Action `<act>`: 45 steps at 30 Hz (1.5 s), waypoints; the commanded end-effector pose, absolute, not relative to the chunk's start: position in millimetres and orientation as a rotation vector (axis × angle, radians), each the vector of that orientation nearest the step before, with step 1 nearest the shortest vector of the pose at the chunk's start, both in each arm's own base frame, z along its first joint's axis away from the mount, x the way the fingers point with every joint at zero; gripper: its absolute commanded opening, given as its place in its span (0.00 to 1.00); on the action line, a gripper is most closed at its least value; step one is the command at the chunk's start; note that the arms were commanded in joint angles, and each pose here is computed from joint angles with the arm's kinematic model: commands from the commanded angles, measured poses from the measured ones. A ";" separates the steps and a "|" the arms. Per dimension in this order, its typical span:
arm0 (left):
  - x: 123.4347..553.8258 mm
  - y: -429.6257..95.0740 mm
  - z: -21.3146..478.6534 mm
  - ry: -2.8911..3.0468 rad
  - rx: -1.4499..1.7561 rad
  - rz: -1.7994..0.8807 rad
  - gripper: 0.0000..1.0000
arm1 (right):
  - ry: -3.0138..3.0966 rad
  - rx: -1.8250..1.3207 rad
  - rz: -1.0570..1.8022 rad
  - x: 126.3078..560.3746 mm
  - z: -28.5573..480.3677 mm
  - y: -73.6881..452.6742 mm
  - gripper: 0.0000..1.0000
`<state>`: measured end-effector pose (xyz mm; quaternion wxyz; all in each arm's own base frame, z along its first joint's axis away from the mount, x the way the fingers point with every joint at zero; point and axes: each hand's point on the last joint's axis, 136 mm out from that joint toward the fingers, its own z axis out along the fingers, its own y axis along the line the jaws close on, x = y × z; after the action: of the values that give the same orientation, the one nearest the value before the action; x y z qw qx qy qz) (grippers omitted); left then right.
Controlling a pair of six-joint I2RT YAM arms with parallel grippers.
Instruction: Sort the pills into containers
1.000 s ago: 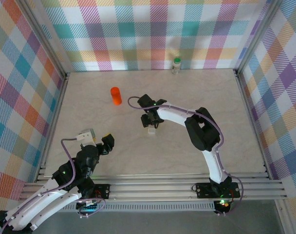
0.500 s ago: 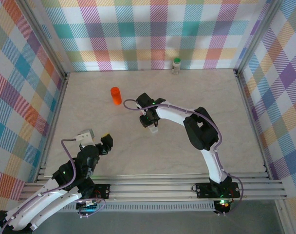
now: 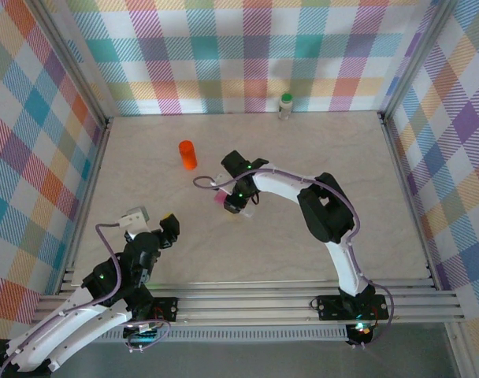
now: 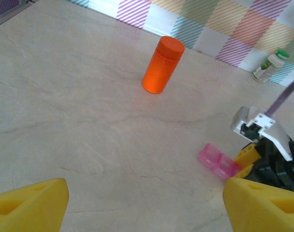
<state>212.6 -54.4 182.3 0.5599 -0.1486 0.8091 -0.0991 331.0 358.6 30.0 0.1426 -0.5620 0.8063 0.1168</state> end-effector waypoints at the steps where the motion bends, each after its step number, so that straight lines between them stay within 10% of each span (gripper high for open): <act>1: 217.8 -53.7 190.7 1.881 -0.380 -0.228 0.83 | 2.169 -1.904 0.457 294.8 42.0 347.6 0.34; 21: 237.7 -76.4 175.7 1.932 -0.355 -0.211 0.84 | 1.821 -2.244 0.169 308.0 56.9 293.4 0.68; 45: 274.5 -109.7 163.2 2.053 -0.275 -0.259 0.80 | 2.530 -0.570 0.367 288.7 115.3 258.0 0.78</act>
<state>271.0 -105.1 152.7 0.4922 -0.1202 0.8575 -0.0889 289.2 262.9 115.4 0.2613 -0.3005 0.9100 0.1152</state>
